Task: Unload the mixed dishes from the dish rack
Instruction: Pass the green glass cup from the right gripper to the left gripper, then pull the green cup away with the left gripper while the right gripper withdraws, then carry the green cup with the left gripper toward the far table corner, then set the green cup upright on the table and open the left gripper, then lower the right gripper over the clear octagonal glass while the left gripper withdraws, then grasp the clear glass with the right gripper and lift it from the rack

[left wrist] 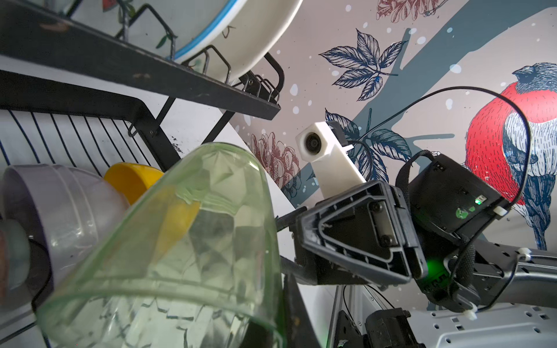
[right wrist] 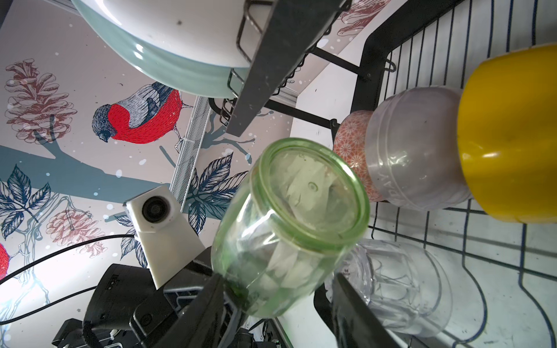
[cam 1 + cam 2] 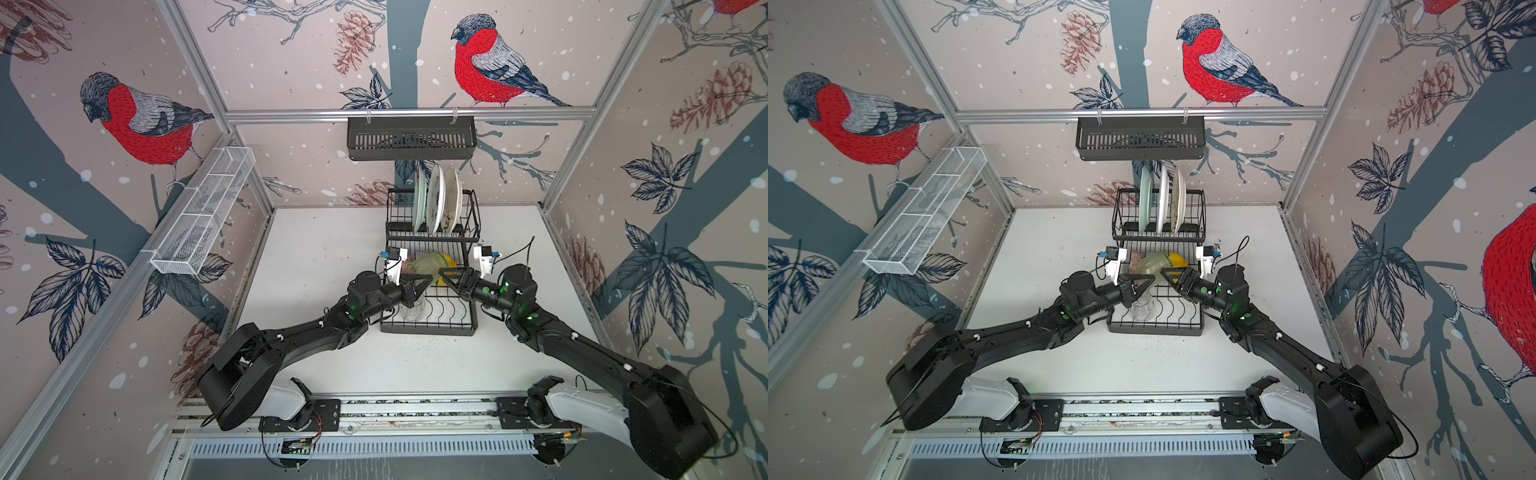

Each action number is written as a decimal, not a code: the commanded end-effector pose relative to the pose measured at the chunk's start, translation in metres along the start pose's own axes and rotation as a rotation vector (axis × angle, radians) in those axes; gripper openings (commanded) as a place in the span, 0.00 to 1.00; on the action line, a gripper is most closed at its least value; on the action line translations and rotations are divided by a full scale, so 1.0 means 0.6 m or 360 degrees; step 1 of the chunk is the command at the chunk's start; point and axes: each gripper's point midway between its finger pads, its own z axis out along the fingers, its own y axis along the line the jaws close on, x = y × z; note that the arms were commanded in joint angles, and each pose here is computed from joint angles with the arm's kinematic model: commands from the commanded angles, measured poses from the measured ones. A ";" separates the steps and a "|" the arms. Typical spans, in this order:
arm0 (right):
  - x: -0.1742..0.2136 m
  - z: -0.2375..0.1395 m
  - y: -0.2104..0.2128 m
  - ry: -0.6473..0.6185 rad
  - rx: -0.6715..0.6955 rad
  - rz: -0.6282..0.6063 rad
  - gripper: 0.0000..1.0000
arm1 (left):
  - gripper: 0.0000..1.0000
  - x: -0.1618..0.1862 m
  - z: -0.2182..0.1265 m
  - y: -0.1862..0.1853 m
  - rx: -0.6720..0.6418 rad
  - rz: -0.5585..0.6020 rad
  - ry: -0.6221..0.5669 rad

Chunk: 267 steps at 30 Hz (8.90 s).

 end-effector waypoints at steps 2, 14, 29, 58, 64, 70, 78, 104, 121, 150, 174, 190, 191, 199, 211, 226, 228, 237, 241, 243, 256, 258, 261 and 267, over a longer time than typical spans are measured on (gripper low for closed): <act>-0.002 -0.001 0.006 -0.0001 -0.0022 -0.0049 0.59 | 0.00 -0.016 -0.003 -0.013 0.0036 0.0055 -0.0054; -0.007 -0.016 -0.015 -0.0060 0.0125 -0.0148 0.62 | 0.00 -0.008 -0.018 0.006 -0.0118 0.0024 0.0004; -0.029 -0.072 -0.038 -0.0216 0.0456 -0.0482 0.86 | 0.00 0.011 -0.091 0.071 -0.0706 0.0005 0.0232; -0.059 -0.128 -0.023 -0.0458 0.0583 -0.0933 1.00 | 0.00 -0.116 -0.261 0.219 -0.1611 -0.0122 -0.0030; -0.056 -0.120 -0.034 -0.0403 0.0613 -0.0938 1.00 | 0.00 -0.137 -0.272 0.271 -0.1694 -0.0163 -0.0024; -0.051 -0.125 -0.045 -0.0390 0.0647 -0.0908 1.00 | 0.00 -0.160 -0.293 0.329 -0.1774 -0.0225 0.0003; -0.051 -0.137 -0.070 -0.0437 0.0714 -0.0911 1.00 | 0.00 -0.197 -0.312 0.387 -0.1855 -0.0326 0.0016; -0.027 -0.147 -0.108 -0.0232 0.0799 -0.0893 1.00 | 0.00 -0.204 -0.323 0.585 -0.2229 -0.0543 0.0696; -0.018 -0.138 -0.127 -0.0151 0.0789 -0.0801 1.00 | 0.38 -0.189 -0.346 0.611 -0.2248 -0.0559 0.0898; -0.052 -0.138 -0.160 -0.0166 0.1043 -0.0746 1.00 | 0.97 -0.282 -0.261 0.457 -0.1747 -0.0213 0.0498; 0.078 -0.041 -0.090 -0.0040 0.0755 -0.0805 1.00 | 0.97 -0.225 -0.241 0.314 -0.1361 0.0011 0.0304; 0.114 0.094 -0.091 0.0090 0.0896 -0.0937 1.00 | 0.97 -0.192 -0.239 0.268 -0.1205 0.0039 0.0308; 0.114 0.099 -0.094 0.0096 0.0918 -0.0932 1.00 | 0.97 -0.194 -0.240 0.265 -0.1206 0.0047 0.0304; 0.116 0.119 -0.100 0.0067 0.1025 -0.0961 1.00 | 0.97 -0.197 -0.240 0.255 -0.1178 0.0054 0.0300; 0.124 0.138 -0.141 0.0084 0.1180 -0.0924 0.94 | 0.97 -0.194 -0.238 0.257 -0.1173 0.0044 0.0308; 0.133 0.160 -0.163 0.0151 0.1277 -0.0924 0.85 | 0.97 -0.190 -0.234 0.258 -0.1152 0.0025 0.0332; 0.134 0.161 -0.165 0.0154 0.1284 -0.0918 0.82 | 0.97 -0.189 -0.234 0.258 -0.1151 0.0022 0.0331; 0.140 0.166 -0.160 0.0161 0.1231 -0.0894 0.70 | 0.97 -0.187 -0.233 0.260 -0.1148 0.0016 0.0339; 0.139 0.165 -0.160 0.0160 0.1237 -0.0890 0.67 | 0.97 -0.187 -0.233 0.260 -0.1145 0.0014 0.0337; 0.138 0.165 -0.158 0.0157 0.1233 -0.0883 0.66 | 0.97 -0.187 -0.232 0.259 -0.1139 0.0012 0.0336; 0.133 0.158 -0.140 0.0111 0.1147 -0.0830 0.65 | 0.97 -0.197 -0.232 0.244 -0.1100 0.0024 0.0274; 0.130 0.158 -0.137 0.0106 0.1116 -0.0810 0.63 | 0.97 -0.197 -0.232 0.243 -0.1100 0.0021 0.0265; 0.127 0.155 -0.130 0.0086 0.1065 -0.0792 0.60 | 0.97 -0.196 -0.229 0.241 -0.1075 0.0011 0.0262; 0.118 0.148 -0.125 0.0051 0.1033 -0.0762 0.60 | 0.97 -0.194 -0.221 0.238 -0.1022 -0.0021 0.0251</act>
